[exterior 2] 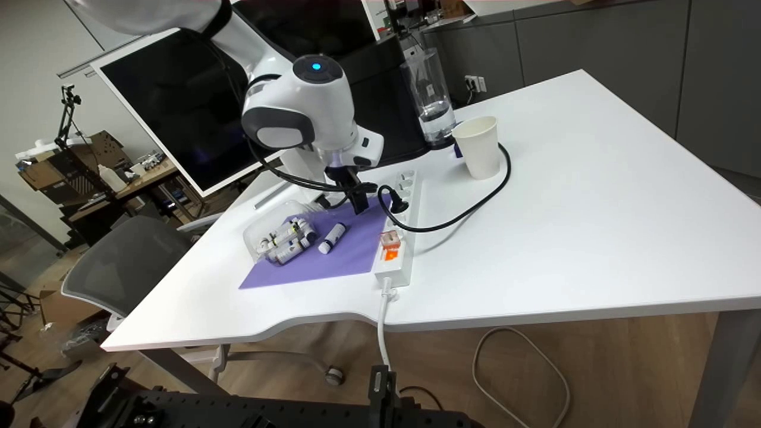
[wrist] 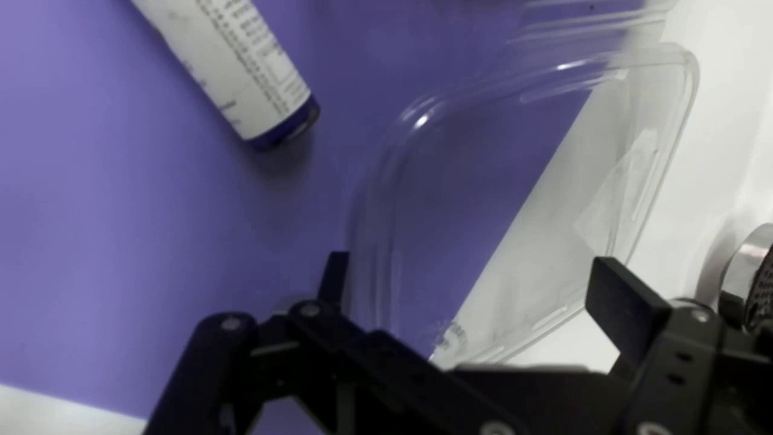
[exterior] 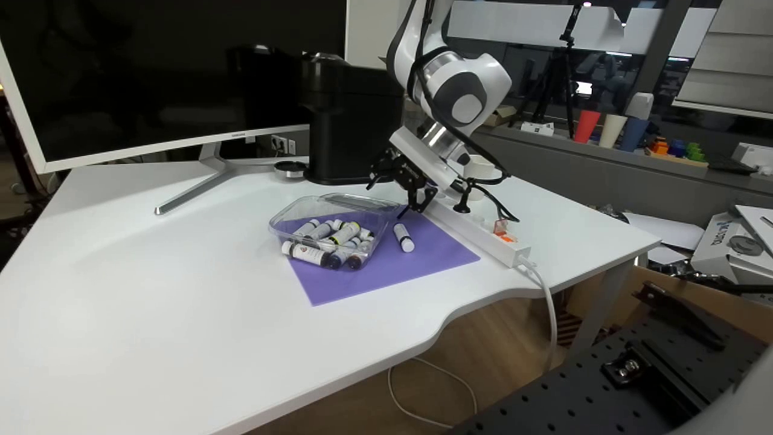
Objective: Close the lid of the bowl
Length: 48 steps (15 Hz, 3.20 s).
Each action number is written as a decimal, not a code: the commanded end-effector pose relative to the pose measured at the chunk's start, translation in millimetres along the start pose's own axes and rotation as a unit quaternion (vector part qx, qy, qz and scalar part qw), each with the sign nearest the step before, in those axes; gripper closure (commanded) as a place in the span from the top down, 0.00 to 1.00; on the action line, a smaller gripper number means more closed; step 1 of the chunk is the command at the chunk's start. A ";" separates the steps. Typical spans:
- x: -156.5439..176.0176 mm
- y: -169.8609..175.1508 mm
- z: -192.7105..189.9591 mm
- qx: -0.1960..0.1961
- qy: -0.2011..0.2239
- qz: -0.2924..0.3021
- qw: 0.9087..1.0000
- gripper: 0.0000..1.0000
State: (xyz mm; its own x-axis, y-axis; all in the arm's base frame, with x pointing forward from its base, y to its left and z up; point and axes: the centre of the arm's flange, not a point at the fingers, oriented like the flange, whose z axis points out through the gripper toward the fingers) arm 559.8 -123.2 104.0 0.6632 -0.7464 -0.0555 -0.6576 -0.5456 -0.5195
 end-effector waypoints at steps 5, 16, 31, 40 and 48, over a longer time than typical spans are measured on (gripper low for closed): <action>3.6 -3.3 -3.9 0.081 -0.038 -0.094 0.992 1.00; -29.6 -20.4 -43.0 0.094 -0.024 -0.331 0.939 1.00; -77.8 -63.1 -84.0 0.041 -0.004 -0.557 0.829 1.00; -102.6 -95.8 -89.0 0.038 -0.043 -0.663 0.747 1.00; -130.3 -121.2 -85.5 0.041 -0.134 -0.694 0.706 1.00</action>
State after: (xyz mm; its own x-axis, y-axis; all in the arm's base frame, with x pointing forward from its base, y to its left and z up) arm 529.2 -2.6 229.9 0.6751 0.5822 0.4531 0.7180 -0.6597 -0.2219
